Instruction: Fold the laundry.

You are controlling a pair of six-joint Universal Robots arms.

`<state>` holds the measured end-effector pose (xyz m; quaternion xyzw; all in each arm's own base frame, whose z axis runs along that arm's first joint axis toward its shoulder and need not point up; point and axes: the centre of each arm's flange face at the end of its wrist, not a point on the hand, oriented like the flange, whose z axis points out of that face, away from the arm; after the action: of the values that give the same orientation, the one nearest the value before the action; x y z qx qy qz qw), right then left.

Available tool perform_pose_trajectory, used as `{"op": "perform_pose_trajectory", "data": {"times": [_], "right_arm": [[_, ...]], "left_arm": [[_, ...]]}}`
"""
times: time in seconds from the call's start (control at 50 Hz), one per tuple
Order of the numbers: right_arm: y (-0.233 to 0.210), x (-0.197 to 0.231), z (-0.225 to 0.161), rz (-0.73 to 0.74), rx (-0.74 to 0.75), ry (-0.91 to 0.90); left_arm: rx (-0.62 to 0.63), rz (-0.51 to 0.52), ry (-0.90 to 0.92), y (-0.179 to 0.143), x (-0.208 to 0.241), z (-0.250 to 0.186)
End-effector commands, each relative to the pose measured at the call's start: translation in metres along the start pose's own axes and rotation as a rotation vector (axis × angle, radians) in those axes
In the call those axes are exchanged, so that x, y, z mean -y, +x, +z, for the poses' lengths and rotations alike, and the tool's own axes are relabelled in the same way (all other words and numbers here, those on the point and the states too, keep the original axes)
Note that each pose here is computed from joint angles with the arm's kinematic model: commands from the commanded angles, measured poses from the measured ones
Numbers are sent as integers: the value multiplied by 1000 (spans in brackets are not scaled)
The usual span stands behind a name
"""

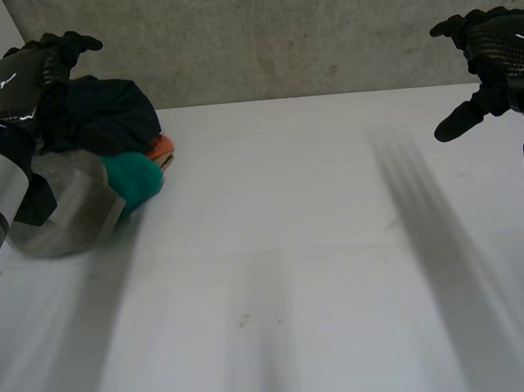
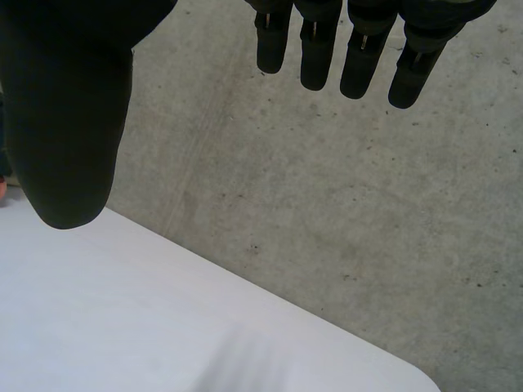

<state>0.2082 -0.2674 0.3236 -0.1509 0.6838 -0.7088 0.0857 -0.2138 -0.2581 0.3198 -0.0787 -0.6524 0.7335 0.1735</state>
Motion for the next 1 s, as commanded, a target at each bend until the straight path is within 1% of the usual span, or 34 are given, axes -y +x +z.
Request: {"op": "perform_pose_trajectory", "data": {"times": [0.02,0.18,0.26,0.28,0.36,0.38,0.44,0.46,0.52,0.54,0.62,0.68,0.8,0.84,0.9,0.96,0.98,1.0], "right_arm": [[0,0,0,0,0,-1],[0,0,0,0,0,-1],[0,-1,0,-1,2,-4],[0,-1,0,-1,2,-4],[-1,-2,0,-3,4,-7],[-1,-3,0,-4,4,-10],[-2,-5,0,-5,9,-16],[-2,-5,0,-6,9,-16],[-3,-7,0,-5,11,-23],[-3,-8,1,-5,13,-27],[-4,-16,4,-7,16,-50],[-4,-17,4,-8,20,-56],[-7,-28,9,-11,26,-89],[-6,-29,11,-20,25,-91],[-7,-30,12,-37,26,-93],[-7,-30,12,-47,28,-93],[-6,-29,13,-51,27,-92],[-7,-29,13,-52,28,-90]], "left_arm": [[0,2,2,0,0,0],[-3,3,3,0,0,1],[0,21,1,-1,-4,10],[0,38,1,-2,-5,14],[20,169,-5,-8,-13,38],[48,233,-16,-15,-19,50],[99,328,-31,-26,-29,70],[144,386,-41,-37,-35,84],[223,468,-61,-60,-45,104],[267,515,-78,-78,-52,115],[318,590,-114,-111,-75,138],[333,613,-114,-125,-92,152],[348,624,-72,-139,-102,164],[340,626,-56,-141,-99,165],[319,623,-49,-133,-99,166],[291,613,8,-110,-76,164],[276,608,35,-100,-65,162],[248,592,78,-81,-48,156]]}}
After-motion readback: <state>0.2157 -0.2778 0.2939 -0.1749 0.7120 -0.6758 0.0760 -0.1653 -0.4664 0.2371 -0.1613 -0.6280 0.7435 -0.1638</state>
